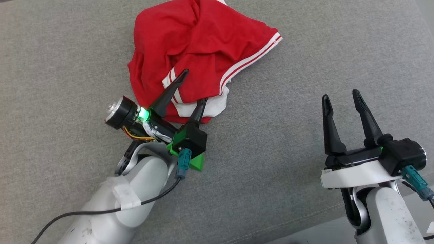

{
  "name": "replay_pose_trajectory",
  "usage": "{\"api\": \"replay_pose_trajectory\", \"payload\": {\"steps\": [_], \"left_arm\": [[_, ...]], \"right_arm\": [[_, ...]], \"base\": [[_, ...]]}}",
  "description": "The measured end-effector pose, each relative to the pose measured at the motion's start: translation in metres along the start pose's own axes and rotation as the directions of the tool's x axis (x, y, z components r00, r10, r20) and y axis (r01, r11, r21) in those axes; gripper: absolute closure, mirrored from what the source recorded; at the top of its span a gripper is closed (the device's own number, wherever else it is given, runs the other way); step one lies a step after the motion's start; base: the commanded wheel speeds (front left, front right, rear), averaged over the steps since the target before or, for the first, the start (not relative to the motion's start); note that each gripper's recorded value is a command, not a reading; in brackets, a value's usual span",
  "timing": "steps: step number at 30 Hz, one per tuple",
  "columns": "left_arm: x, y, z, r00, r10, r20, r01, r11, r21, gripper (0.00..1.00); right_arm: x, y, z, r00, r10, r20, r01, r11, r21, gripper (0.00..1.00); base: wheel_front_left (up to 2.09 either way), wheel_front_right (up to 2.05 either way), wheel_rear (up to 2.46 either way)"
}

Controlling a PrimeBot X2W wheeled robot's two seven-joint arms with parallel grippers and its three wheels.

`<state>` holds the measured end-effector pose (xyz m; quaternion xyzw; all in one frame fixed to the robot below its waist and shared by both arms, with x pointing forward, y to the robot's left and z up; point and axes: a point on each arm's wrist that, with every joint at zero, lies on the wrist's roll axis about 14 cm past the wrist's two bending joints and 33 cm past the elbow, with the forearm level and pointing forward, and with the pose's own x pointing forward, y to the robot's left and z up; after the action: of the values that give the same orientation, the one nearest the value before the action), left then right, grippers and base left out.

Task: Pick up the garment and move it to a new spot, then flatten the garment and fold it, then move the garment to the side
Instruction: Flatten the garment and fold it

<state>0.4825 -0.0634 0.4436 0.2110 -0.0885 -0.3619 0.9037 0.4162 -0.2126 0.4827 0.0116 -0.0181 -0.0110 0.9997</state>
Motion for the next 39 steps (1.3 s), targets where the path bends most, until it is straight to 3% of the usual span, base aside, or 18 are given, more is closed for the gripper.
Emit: {"api": "replay_pose_trajectory", "payload": {"steps": [6, 9, 13, 19, 25, 29, 32, 33, 37, 39], "left_arm": [[0.013, -0.004, 0.016, 0.998, -0.056, 0.042, 0.057, 0.998, -0.027, 1.0], [0.027, -0.003, 0.035, 0.993, -0.083, 0.088, 0.092, 0.991, -0.096, 1.0], [0.053, 0.002, 0.072, 0.982, -0.115, 0.148, 0.149, 0.958, -0.247, 1.0], [0.099, 0.053, 0.175, 0.944, -0.086, 0.318, 0.172, 0.952, -0.255, 1.0], [0.102, 0.106, 0.303, 0.836, 0.003, 0.549, 0.195, 0.934, -0.3, 1.0], [0.084, 0.141, 0.357, 0.76, 0.134, 0.636, 0.202, 0.881, -0.428, 1.0], [0.081, 0.157, 0.345, 0.773, 0.233, 0.59, 0.175, 0.816, -0.551, 1.0], [0.082, 0.157, 0.33, 0.793, 0.249, 0.557, 0.16, 0.797, -0.583, 1.0], [0.08, 0.134, 0.21, 0.918, 0.274, 0.285, 0.037, 0.658, -0.752, 1.0], [0.063, 0.125, 0.148, 0.946, 0.292, 0.139, -0.063, 0.589, -0.806, 1.0]], "right_arm": [[-0.004, -0.004, 0.004, 1.0, -0.014, 0.007, 0.014, 1.0, 0.01, 0.0], [-0.006, -0.007, 0.008, 1.0, -0.025, 0.017, 0.025, 0.999, 0.02, 0.0], [-0.012, -0.01, 0.014, 0.999, -0.037, 0.027, 0.036, 0.999, 0.036, 0.0], [-0.023, -0.021, 0.023, 0.996, -0.074, 0.044, 0.071, 0.996, 0.053, 0.0], [-0.038, -0.034, 0.032, 0.991, -0.117, 0.059, 0.115, 0.992, 0.049, 0.0], [-0.043, -0.039, 0.04, 0.988, -0.131, 0.08, 0.128, 0.991, 0.045, 0.0], [-0.04, -0.034, 0.042, 0.989, -0.117, 0.09, 0.113, 0.993, 0.042, 0.0], [-0.039, -0.033, 0.043, 0.99, -0.112, 0.092, 0.108, 0.993, 0.04, 0.0], [-0.034, -0.025, 0.038, 0.993, -0.086, 0.085, 0.083, 0.996, 0.037, 0.0], [-0.03, -0.02, 0.038, 0.994, -0.071, 0.086, 0.068, 0.997, 0.037, 0.0]], "base": [[0.0, 0.0, 0.0], [0.0, 0.0, 0.0], [0.0, 0.0, 0.0], [0.0, 0.0, 0.0], [0.0, 0.0, 0.0], [0.0, 0.0, 0.0], [0.0, 0.0, 0.0], [0.0, 0.0, 0.0], [0.0, 0.0, 0.0], [0.0, 0.0, 0.0]]}}
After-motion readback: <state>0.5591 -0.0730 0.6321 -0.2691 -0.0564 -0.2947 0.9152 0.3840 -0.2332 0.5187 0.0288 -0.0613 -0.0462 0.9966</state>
